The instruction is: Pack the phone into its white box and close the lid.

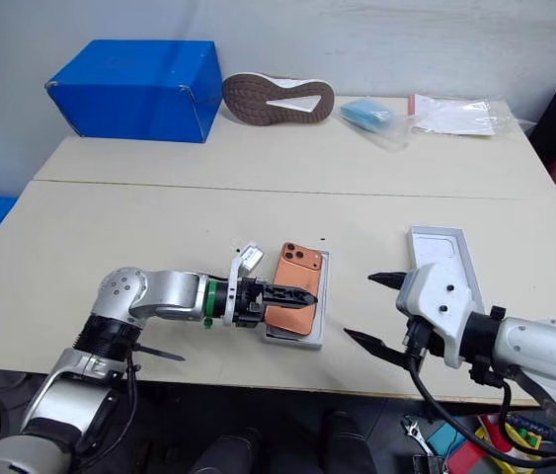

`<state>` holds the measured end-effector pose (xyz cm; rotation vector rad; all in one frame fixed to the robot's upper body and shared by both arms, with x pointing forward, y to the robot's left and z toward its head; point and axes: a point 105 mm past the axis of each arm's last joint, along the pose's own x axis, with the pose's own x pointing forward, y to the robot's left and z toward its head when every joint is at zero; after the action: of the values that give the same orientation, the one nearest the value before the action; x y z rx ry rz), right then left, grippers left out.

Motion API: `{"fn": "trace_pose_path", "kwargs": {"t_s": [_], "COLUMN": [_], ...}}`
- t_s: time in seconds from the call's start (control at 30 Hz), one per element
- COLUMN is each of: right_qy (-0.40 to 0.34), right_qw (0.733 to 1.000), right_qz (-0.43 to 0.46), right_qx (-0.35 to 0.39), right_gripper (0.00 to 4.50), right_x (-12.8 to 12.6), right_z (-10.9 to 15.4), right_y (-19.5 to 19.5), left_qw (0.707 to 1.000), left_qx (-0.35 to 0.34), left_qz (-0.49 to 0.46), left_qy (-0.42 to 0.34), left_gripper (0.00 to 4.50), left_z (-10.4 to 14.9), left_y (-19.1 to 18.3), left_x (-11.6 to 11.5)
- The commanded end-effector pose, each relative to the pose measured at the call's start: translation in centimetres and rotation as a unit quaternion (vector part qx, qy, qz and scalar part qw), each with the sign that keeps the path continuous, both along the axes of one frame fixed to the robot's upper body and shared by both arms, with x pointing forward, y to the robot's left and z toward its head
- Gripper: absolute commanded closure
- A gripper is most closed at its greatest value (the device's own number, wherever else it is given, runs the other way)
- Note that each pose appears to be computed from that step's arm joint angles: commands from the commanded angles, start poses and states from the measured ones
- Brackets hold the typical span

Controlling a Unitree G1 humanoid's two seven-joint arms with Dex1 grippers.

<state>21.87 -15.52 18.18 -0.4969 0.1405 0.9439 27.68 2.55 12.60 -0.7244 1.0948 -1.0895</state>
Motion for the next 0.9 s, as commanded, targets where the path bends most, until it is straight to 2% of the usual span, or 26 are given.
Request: {"fn": "trace_pose_path", "kwargs": {"t_s": [0.03,0.17,0.3,0.6,0.9], "right_qy": [-0.025,-0.026,-0.029,-0.031,-0.030], "right_qw": [1.000,1.000,1.000,0.999,0.999], "right_qz": [0.011,0.010,0.007,0.003,0.011], "right_qx": [0.001,0.004,0.008,0.012,0.012], "right_gripper": [0.00,0.00,0.00,0.00,0.00], "right_x": [-0.5,-0.6,-0.5,-0.3,-0.1], "right_z": [0.5,0.3,0.2,0.1,0.1], "right_y": [0.7,0.9,1.1,1.1,1.3], "left_qw": [0.998,0.996,0.995,0.993,0.991], "left_qx": [0.015,0.033,0.021,0.055,0.028], "left_qz": [-0.041,-0.053,-0.068,-0.085,-0.122], "left_qy": [-0.040,-0.067,-0.070,-0.055,-0.037], "left_gripper": [0.03,0.03,0.03,0.03,0.03], "left_z": [1.4,2.4,3.2,2.3,2.9], "left_y": [-0.2,-0.2,-0.6,-0.2,0.4], "left_x": [-0.7,-0.5,-0.4,-0.6,-1.4]}}
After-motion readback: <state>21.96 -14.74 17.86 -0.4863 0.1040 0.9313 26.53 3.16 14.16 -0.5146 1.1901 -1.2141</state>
